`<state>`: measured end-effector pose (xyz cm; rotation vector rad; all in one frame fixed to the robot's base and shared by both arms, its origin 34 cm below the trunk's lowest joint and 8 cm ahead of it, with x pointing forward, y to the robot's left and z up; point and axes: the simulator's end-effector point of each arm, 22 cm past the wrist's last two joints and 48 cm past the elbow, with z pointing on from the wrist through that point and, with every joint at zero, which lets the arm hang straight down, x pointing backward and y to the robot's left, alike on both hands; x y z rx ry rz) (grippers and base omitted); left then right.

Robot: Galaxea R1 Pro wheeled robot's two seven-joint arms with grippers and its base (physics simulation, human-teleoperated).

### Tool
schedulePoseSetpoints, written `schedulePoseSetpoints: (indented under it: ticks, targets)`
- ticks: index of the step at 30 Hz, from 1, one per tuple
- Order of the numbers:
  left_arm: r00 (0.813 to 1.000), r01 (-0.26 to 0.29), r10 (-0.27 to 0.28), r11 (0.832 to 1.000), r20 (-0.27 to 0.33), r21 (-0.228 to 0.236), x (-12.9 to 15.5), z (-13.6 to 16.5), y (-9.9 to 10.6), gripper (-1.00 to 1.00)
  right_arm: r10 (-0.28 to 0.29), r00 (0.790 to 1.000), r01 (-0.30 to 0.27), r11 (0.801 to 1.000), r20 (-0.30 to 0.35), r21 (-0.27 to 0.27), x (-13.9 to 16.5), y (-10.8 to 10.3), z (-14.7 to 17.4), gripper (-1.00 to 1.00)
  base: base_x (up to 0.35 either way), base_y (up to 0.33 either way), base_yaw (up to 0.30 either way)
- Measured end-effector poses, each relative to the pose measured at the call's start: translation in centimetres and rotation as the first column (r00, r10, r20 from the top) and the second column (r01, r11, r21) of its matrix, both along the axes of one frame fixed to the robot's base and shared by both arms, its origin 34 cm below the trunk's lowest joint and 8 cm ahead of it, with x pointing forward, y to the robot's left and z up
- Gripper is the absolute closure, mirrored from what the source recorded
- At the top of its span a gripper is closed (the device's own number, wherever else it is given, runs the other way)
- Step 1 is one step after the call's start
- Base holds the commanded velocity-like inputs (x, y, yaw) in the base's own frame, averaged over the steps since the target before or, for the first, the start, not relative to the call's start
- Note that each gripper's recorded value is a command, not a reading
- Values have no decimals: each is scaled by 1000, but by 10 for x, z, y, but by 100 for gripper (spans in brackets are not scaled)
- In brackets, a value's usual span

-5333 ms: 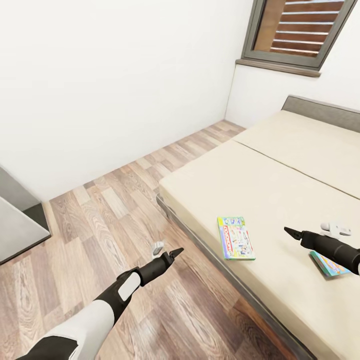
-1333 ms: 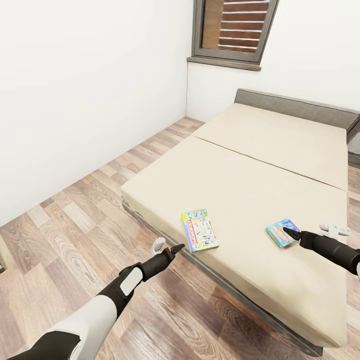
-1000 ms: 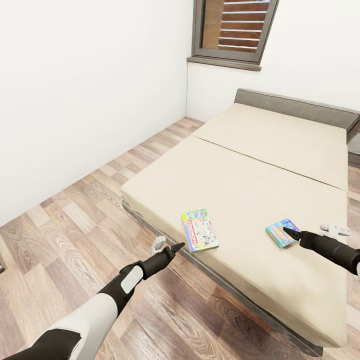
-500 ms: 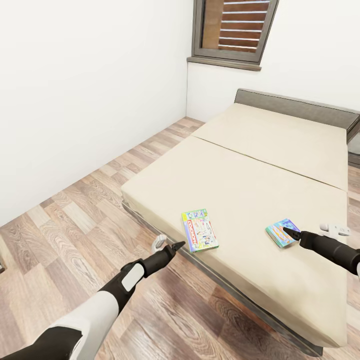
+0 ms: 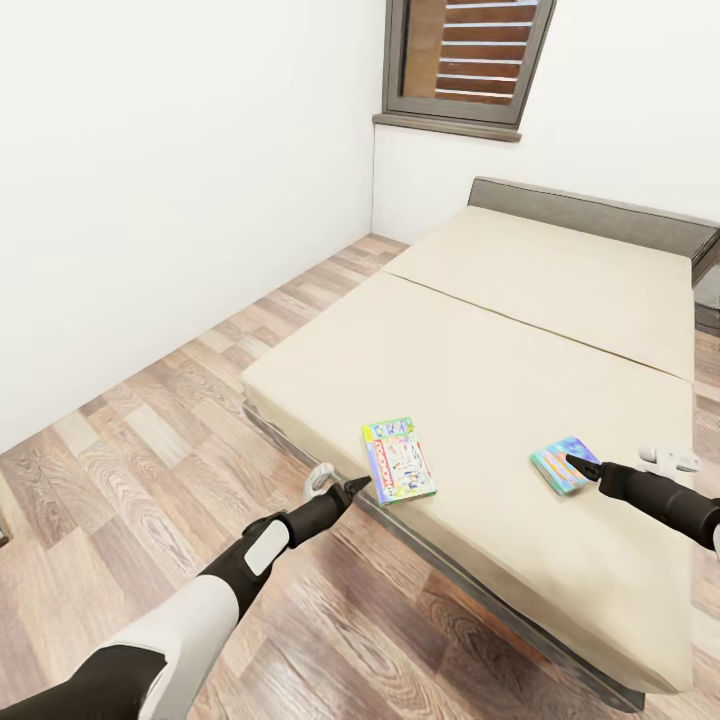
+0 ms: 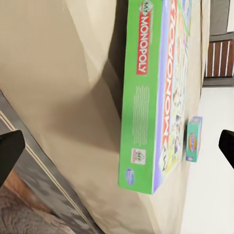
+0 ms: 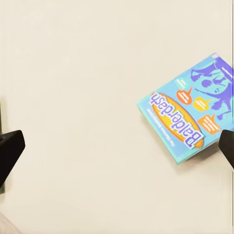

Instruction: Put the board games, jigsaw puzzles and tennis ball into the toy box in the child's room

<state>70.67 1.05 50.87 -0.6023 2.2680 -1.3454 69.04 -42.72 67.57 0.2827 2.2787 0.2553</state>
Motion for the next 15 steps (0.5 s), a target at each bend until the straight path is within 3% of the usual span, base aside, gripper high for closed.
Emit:
schedulePoseSetpoints:
  ticks: [15]
  targets:
    - [1000, 0, 0, 1000, 8, -1, 4, 3, 0, -100, 2, 1000, -2, 1000, -1, 3, 0, 2, -1, -100, 0, 0, -127]
